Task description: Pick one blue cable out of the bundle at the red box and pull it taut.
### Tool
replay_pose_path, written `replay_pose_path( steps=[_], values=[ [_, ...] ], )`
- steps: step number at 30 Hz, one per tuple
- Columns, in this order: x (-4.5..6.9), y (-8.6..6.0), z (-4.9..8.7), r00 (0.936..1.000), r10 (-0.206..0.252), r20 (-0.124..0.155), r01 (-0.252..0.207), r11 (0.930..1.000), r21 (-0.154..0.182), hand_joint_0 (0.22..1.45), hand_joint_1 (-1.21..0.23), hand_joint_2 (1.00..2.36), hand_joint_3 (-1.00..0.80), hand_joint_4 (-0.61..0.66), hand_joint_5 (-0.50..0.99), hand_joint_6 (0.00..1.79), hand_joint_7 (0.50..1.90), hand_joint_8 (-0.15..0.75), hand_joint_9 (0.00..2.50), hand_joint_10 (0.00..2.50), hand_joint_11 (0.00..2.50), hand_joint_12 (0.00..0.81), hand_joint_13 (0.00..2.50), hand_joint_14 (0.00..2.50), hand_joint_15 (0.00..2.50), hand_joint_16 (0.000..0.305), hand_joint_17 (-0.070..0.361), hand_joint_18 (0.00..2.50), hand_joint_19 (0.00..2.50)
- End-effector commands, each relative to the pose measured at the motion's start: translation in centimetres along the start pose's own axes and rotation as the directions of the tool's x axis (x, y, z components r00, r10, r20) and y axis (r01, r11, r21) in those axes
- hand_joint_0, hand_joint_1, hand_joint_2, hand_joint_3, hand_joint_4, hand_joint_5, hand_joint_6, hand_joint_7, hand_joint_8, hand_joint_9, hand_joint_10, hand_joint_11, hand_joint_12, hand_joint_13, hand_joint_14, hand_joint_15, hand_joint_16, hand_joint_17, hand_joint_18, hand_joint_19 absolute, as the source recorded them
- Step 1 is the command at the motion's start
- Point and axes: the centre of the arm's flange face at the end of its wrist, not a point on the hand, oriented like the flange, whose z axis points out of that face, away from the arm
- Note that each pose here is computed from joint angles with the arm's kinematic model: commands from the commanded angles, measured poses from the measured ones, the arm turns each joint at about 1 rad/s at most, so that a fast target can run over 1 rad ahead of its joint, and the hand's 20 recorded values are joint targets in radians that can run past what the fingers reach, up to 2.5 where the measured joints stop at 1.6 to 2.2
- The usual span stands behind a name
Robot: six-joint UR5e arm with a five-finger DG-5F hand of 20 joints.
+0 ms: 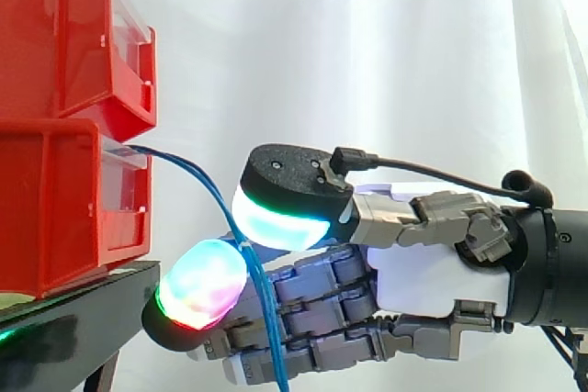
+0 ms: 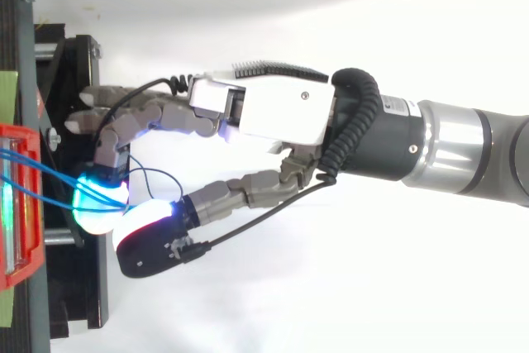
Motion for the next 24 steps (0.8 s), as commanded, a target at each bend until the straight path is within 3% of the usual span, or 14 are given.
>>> replay_pose_path(
  steps=[1, 17, 24],
  values=[
    [-0.56, -0.26, -0.02, 1.0000, -0.008, 0.005, 0.008, 0.9999, 0.006, 0.55, -0.63, 1.01, -0.40, 0.21, -0.21, 0.78, 0.78, 0.265, 0.25, 0.00, 0.11, 0.361, 0.00, 0.00, 0.07, 0.057, 0.127, 0.00, 0.00],
    [-1.29, -0.36, -0.02, 0.9997, -0.020, 0.010, 0.020, 0.9997, 0.015, 0.59, -0.62, 1.01, -0.31, 0.20, -0.21, 0.83, 0.76, 0.264, 0.27, 0.00, 0.11, 0.356, 0.02, 0.00, 0.07, 0.055, 0.124, 0.00, 0.00],
    [-1.28, -0.35, -0.01, 0.9998, -0.020, -0.002, 0.020, 0.9997, 0.012, 0.59, -0.62, 1.01, -0.29, 0.20, -0.21, 0.85, 0.77, 0.264, 0.27, 0.00, 0.11, 0.355, 0.03, 0.00, 0.07, 0.055, 0.123, 0.00, 0.00]
  ],
)
